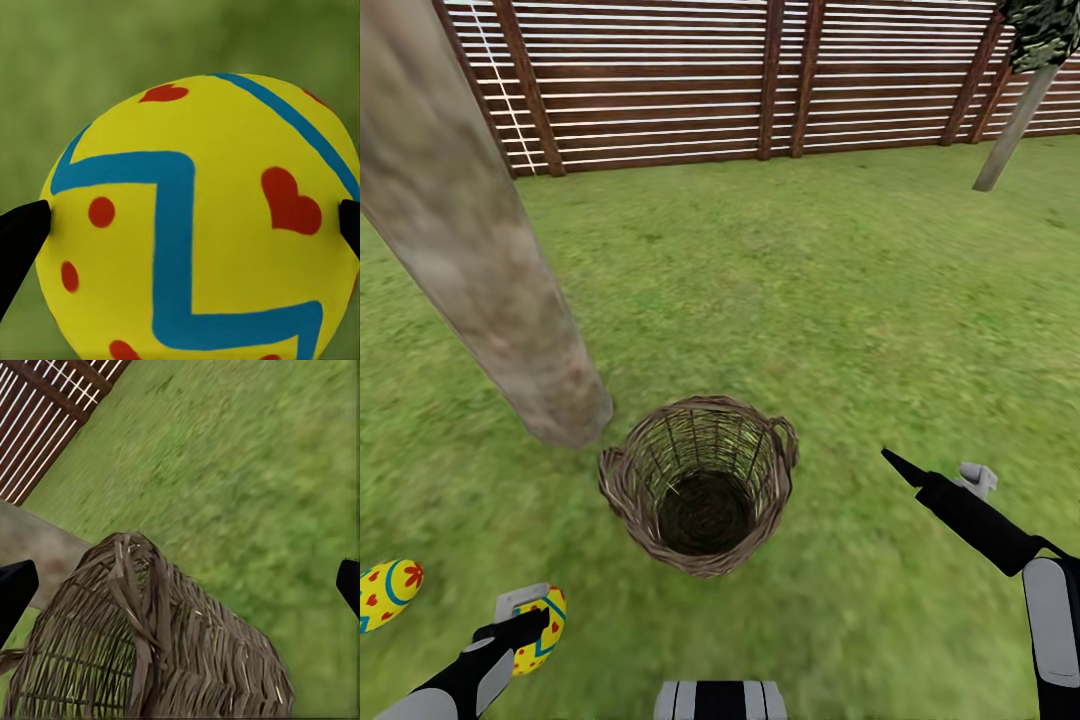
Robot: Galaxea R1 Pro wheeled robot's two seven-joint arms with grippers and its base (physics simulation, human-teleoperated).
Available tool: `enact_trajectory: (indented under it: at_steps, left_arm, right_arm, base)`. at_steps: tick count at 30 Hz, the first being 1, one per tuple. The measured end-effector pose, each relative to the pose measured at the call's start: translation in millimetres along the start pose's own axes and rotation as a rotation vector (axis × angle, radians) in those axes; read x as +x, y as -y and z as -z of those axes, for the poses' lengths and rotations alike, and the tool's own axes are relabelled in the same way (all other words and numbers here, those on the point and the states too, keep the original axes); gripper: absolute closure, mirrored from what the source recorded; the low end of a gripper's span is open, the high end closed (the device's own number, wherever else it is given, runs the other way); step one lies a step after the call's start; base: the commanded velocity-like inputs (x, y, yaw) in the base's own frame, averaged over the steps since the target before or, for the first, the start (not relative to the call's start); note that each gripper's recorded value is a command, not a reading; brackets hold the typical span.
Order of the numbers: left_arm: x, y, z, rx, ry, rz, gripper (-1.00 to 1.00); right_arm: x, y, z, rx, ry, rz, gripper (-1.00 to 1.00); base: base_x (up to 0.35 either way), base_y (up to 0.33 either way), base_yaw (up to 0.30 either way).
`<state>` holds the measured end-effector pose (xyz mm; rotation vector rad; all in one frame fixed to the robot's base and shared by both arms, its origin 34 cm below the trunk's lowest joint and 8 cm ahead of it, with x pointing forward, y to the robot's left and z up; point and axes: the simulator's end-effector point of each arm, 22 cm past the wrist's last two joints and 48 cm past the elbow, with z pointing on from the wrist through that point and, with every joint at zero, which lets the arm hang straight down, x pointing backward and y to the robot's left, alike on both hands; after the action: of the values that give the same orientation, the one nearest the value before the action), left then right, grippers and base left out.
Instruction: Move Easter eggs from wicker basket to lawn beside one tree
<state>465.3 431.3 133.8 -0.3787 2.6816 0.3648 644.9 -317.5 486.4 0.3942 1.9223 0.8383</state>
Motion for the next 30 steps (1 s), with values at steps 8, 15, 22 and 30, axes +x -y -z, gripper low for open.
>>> enact_trajectory:
  at_steps: [8, 15, 22, 30]
  left_arm:
    - [9.0, -0.5, -5.6, -0.004, -0.014, -0.01, 1.0]
    - [4.8, 0.4, -9.7, -0.005, -0.002, -0.01, 1.0]
    - [4.9, 0.0, -9.7, -0.006, -0.002, -0.006, 1.0]
    - [8.4, 0.4, -9.7, -0.004, -0.008, -0.012, -1.0]
  right_arm:
    - [9.0, 9.7, -3.9, 0.014, -0.017, -0.009, -1.0]
    - [15.9, 16.1, -6.2, 0.023, -0.028, -0.016, -1.0]
    - [15.8, 16.0, -6.3, 0.023, -0.028, -0.016, -1.0]
    - [16.2, 16.5, -6.3, 0.023, -0.029, -0.017, -1.0]
  base:
    - [0.0, 0.0, 0.0]
    - [0.0, 0.0, 0.0]
    - [0.0, 0.0, 0.0]
    - [0.0, 0.0, 0.0]
